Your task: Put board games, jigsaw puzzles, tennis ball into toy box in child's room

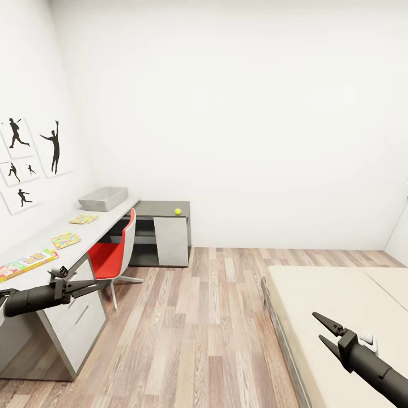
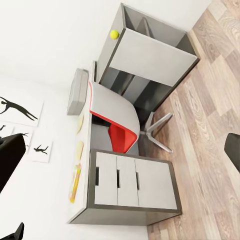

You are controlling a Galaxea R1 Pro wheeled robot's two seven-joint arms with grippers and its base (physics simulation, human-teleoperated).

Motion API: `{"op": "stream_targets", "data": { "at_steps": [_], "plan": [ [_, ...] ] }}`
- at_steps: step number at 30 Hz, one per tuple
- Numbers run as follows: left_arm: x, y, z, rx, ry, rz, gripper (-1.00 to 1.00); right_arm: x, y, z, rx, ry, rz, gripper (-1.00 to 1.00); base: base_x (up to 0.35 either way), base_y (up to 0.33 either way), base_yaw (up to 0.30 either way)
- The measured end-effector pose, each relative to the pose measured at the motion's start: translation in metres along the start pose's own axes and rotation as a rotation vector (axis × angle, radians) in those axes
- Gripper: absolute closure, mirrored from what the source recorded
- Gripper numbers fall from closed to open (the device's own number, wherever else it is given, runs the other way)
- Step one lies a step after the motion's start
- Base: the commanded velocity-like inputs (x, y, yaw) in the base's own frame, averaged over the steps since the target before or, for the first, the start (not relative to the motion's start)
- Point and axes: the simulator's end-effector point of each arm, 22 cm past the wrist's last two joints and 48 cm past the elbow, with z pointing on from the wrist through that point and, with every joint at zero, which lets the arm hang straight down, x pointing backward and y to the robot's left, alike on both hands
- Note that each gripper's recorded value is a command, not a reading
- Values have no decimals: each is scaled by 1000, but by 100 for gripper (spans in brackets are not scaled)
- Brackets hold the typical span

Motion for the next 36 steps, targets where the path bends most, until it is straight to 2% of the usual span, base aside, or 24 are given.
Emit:
{"op": "stream_targets", "data": {
  "at_steps": [12,17,36],
  "plan": [
    [0,0,0,1,0,0,-100,0,-1,0,2,-2,1,-100,0,-80,0],
    [5,-2,13,27,-2,-9,-100,0,-1,2,3,-5,-1,-100,0,0,0],
    [7,-3,20,41,-2,-13,-100,-1,-2,1,6,-6,-3,-100,0,0,0]
  ]
}}
